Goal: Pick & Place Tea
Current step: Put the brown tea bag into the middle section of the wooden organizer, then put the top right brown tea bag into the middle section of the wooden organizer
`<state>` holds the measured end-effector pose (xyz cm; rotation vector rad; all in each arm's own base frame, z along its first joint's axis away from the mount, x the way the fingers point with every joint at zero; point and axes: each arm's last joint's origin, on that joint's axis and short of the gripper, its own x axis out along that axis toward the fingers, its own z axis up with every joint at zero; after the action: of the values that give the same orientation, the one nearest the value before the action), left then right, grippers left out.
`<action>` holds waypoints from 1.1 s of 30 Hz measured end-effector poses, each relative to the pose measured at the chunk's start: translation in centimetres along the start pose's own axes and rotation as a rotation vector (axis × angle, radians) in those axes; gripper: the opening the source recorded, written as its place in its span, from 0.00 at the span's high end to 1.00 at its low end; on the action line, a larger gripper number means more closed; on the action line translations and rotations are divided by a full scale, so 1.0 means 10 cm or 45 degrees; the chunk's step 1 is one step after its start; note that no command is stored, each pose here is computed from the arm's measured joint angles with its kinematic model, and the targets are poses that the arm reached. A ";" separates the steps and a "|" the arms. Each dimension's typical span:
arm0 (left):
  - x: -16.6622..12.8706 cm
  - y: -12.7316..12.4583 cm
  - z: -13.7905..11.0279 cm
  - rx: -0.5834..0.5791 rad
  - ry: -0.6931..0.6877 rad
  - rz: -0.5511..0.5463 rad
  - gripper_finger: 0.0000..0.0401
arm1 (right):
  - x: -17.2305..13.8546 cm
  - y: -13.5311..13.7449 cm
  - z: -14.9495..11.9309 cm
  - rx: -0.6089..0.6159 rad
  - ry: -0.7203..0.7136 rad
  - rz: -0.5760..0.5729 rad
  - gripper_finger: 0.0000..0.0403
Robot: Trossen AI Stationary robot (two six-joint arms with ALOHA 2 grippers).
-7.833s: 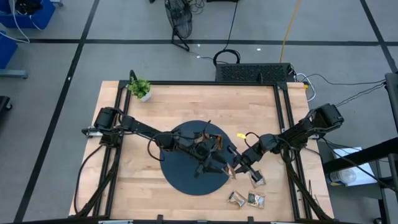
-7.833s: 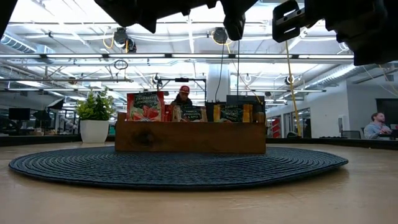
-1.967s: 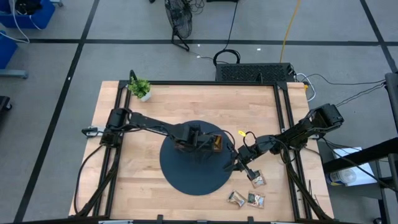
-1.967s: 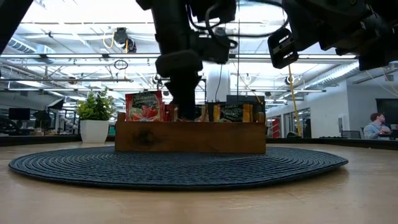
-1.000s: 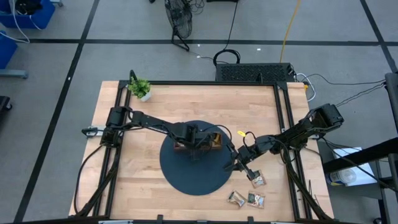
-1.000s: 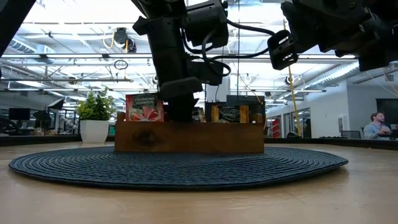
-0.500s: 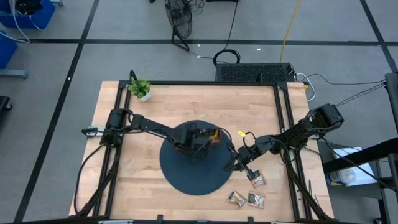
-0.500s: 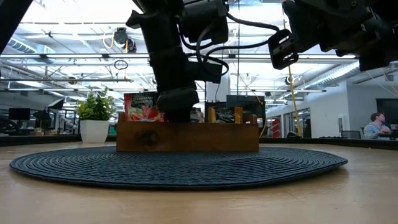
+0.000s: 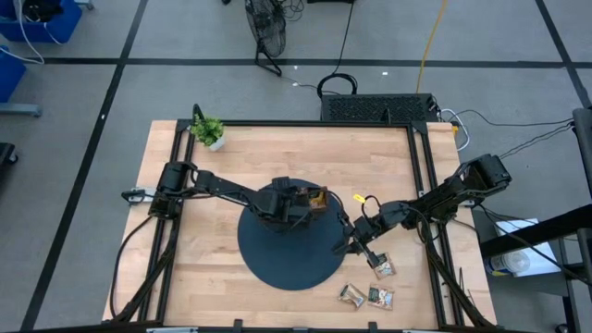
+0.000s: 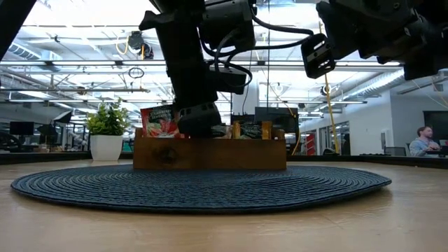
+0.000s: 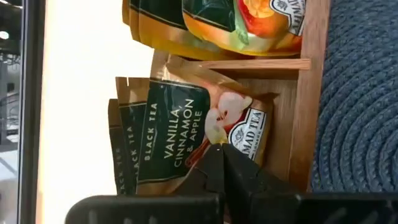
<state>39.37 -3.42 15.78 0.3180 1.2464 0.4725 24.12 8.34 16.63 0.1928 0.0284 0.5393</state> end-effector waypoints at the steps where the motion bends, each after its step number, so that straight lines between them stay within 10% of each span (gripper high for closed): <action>1: 0.00 0.00 0.00 0.000 -0.001 0.001 0.99 | 0.00 0.00 0.00 0.000 0.000 0.000 0.92; 22: -0.19 -0.10 0.03 0.029 -0.067 0.112 0.89 | 0.00 0.00 0.00 -0.003 -0.001 0.001 0.92; 28: -0.72 0.01 0.15 -0.026 -0.242 -0.087 0.83 | 0.00 0.00 0.00 0.000 0.001 0.000 0.92; 33: -1.28 0.14 0.14 0.007 -0.625 -0.517 0.78 | 0.00 0.00 0.00 0.000 0.003 0.005 0.92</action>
<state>37.32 -8.63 27.45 0.1632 0.8014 0.0317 24.11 8.35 16.62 0.1922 0.0301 0.5431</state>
